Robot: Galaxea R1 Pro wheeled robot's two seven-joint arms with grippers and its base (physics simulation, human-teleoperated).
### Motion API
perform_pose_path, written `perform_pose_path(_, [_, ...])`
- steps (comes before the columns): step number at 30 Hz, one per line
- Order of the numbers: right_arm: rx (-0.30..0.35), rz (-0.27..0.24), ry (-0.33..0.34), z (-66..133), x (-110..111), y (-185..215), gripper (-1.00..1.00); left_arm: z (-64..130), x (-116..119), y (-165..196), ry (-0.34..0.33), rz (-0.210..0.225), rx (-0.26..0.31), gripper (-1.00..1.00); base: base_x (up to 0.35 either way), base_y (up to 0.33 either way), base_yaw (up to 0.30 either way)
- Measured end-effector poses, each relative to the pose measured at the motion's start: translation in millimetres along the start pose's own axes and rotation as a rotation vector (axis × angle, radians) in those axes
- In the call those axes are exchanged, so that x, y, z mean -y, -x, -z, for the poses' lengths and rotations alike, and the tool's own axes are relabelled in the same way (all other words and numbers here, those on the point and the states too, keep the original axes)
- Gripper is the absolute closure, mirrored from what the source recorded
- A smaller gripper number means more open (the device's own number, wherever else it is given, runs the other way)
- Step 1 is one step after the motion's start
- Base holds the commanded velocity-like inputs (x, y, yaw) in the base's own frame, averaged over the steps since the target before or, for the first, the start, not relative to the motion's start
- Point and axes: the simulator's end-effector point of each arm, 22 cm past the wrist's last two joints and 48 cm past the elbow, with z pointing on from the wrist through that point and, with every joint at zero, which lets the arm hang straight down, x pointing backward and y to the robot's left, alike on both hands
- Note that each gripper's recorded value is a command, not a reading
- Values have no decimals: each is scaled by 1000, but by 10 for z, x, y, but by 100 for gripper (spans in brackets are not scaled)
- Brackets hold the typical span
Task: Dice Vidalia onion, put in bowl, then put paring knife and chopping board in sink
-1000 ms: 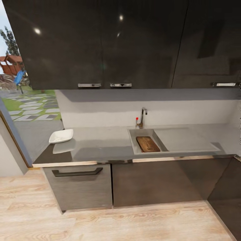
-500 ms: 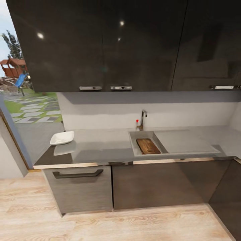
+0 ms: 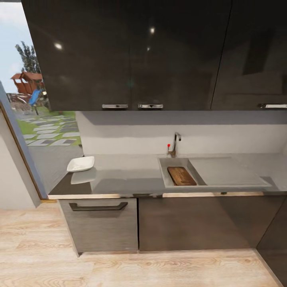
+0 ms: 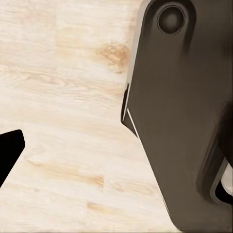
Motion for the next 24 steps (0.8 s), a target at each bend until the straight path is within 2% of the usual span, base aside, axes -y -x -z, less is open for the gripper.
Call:
perform_pose_path(4, [6,-2,0,-1,0,21,-100,19,-4,-276,3,-10,-57,-100,0,0,1])
perform_pose_path(8, [9,-7,9,7,-72,27,-100,21,-162,-435,27,-21,-91,-100,0,0,0])
perform_pose_path(12, [9,-8,15,12,-107,27,-100,13,-263,-452,40,-26,-96,-100,0,0,0])
perform_pose_path(24, [11,-9,15,12,-110,34,-100,13,-271,-456,41,-25,-97,-100,0,0,0])
